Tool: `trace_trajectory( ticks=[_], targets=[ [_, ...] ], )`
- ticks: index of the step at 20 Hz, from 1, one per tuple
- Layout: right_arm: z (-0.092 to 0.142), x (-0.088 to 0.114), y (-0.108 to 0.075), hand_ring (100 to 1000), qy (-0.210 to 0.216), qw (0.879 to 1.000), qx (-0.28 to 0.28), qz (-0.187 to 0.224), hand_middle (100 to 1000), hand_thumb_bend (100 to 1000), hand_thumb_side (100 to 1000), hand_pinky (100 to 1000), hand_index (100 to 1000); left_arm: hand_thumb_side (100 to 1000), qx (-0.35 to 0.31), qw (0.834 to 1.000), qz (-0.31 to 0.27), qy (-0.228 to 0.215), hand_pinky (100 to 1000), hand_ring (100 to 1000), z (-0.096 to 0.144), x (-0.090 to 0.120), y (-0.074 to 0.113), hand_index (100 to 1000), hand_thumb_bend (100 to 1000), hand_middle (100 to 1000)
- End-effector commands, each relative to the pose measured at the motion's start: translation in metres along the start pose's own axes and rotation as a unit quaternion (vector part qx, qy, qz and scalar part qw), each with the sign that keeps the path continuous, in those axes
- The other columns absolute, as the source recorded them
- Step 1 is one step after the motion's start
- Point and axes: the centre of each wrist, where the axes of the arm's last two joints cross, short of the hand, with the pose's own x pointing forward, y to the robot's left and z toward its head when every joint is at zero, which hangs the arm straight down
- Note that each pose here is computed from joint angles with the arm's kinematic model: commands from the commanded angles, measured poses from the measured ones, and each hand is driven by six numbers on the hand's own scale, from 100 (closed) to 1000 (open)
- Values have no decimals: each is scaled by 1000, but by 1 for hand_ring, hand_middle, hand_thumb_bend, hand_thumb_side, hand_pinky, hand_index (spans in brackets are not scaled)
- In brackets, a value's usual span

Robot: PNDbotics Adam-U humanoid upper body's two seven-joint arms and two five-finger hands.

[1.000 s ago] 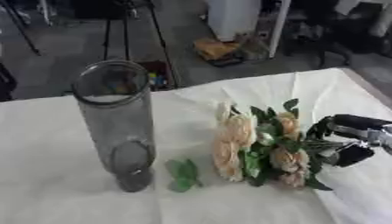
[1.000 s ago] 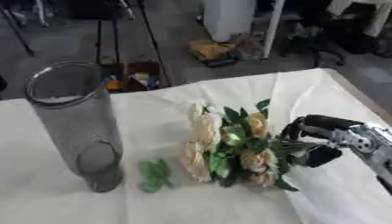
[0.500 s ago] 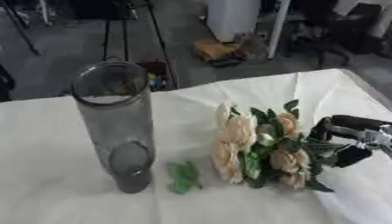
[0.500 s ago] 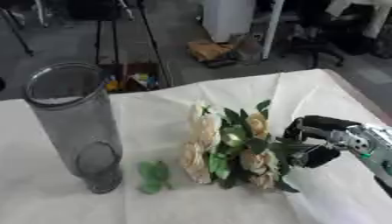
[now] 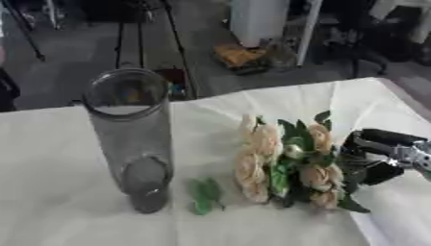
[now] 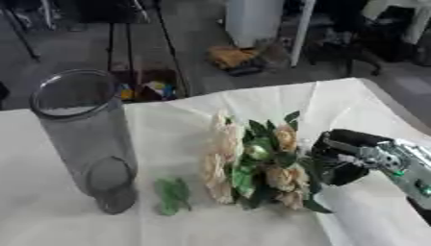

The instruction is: Arrange flowers into the vase.

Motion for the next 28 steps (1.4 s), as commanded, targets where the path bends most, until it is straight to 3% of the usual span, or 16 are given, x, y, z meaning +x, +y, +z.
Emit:
trace_trajectory(
  ticks=[1, 4, 9, 10, 12, 20, 28],
  targets=[
    [1, -3, 1, 308, 8, 1000, -2, -5, 255, 253, 335, 444, 422, 1000, -4, 1000, 6, -12, 707, 792, -6, 4, -3, 927, 100, 867],
    [0, -3, 1, 245, 6, 1000, -12, -14, 192, 186, 374, 408, 377, 1000, -4, 1000, 5, -12, 707, 790, -5, 4, -3, 927, 100, 867],
    [-1, -1, 1, 239, 6, 1000, -23, -20, 184, 181, 377, 405, 370, 1000, -5, 1000, 5, -12, 707, 790, -5, 4, -3, 927, 100, 867],
    [-2, -1, -2, 150, 4, 999, -32, -22, 100, 126, 413, 340, 234, 1000, -6, 1000, 5, -11, 707, 789, -5, 4, -2, 929, 100, 867],
    [-1, 0, -7, 116, 2, 998, -55, -31, 100, 104, 435, 309, 201, 1000, -7, 1000, 5, -11, 707, 789, -5, 4, -2, 929, 100, 867],
    [-1, 2, -11, 100, -2, 991, -125, -47, 100, 147, 437, 205, 140, 1000, -9, 1000, 5, -9, 708, 789, -5, 4, -2, 930, 100, 867],
    [4, 2, -13, 100, -6, 984, -170, -56, 100, 191, 405, 176, 115, 1000, -12, 1000, 3, -6, 708, 789, -4, 4, -1, 931, 100, 868]
  ],
)
